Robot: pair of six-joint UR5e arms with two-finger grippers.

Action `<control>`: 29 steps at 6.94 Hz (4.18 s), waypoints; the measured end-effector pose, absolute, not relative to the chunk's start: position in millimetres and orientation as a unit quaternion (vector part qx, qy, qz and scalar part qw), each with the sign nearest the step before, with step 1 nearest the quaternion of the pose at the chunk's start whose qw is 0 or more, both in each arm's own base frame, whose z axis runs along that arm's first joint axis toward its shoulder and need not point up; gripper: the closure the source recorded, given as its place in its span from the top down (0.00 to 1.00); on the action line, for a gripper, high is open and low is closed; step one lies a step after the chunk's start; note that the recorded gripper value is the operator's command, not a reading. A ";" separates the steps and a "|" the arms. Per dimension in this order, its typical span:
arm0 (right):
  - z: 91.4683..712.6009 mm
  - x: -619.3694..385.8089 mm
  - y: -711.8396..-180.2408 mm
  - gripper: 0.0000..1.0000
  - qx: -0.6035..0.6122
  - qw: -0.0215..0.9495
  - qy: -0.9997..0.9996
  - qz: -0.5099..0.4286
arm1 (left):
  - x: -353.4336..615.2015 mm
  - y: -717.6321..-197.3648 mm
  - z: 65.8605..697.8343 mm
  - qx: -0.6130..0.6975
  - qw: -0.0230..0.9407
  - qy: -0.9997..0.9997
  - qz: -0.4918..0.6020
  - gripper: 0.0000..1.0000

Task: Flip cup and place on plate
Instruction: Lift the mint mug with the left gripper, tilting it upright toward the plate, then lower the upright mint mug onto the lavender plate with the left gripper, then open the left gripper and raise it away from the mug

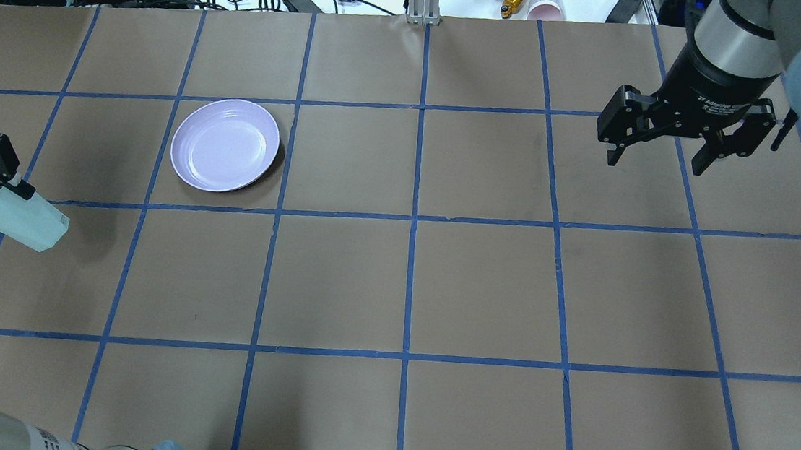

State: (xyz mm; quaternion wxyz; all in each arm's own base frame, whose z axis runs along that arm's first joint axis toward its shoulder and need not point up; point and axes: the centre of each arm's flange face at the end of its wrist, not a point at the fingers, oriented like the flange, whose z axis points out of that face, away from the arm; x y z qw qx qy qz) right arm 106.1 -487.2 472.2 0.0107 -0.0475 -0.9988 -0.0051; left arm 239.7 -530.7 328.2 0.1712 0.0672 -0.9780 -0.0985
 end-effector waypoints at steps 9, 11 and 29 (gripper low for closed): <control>472.1 106.2 -487.2 1.00 -0.048 0.010 -0.999 -0.005 | -48.3 -647.6 328.9 -0.188 -0.021 -0.981 0.036 0.00; 472.2 106.1 -487.2 1.00 -0.048 0.011 -0.999 -0.005 | -53.7 -644.9 294.7 -0.237 -0.026 -0.970 0.043 0.00; 472.2 106.1 -487.2 1.00 -0.048 0.011 -0.999 -0.005 | -79.6 -599.6 387.1 -0.063 -0.048 -0.996 0.046 1.00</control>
